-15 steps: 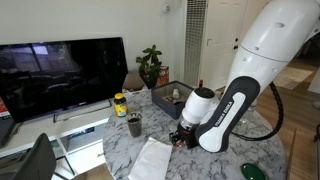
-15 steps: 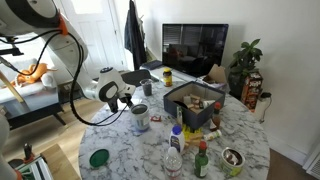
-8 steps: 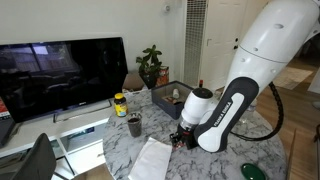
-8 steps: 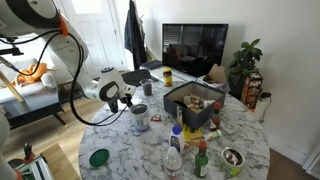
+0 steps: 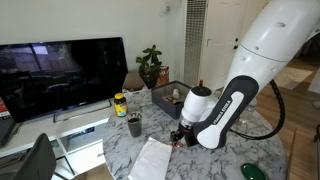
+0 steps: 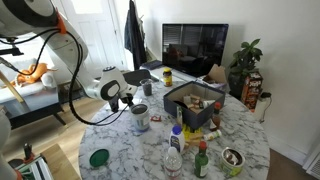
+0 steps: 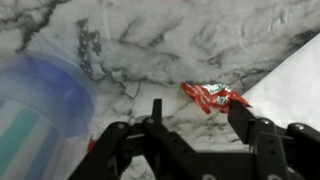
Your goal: Put the tomato ketchup on the green lid, lift the green lid and put the ketchup in the grey cup
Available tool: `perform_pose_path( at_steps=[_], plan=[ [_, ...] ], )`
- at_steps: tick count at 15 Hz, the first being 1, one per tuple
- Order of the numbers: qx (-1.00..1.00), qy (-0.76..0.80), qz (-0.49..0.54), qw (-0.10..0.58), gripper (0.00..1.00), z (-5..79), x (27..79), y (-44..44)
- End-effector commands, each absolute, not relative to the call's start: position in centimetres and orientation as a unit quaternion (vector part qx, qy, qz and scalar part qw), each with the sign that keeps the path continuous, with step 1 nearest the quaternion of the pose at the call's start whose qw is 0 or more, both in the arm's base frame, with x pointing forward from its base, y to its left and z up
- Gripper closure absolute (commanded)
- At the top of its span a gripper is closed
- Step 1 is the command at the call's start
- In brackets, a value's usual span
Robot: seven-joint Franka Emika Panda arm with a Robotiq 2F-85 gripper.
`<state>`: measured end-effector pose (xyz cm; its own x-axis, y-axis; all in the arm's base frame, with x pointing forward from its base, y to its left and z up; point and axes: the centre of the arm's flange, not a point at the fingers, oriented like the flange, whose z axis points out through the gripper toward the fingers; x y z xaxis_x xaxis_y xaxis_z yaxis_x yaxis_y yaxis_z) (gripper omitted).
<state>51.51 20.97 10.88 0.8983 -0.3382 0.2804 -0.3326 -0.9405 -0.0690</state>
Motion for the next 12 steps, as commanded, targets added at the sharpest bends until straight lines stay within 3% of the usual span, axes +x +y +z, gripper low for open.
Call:
perform_pose_path(
  at_steps=[1, 7, 12],
  plan=[
    [-0.974, 0.184, -0.133, 0.001, 0.55, 11.3, 51.2, 21.3],
    [-0.974, 0.189, -0.123, 0.001, 1.0, 11.4, 51.1, 21.4],
    [-0.977, 0.187, -0.104, -0.001, 1.0, 12.4, 50.5, 21.5]
  ],
)
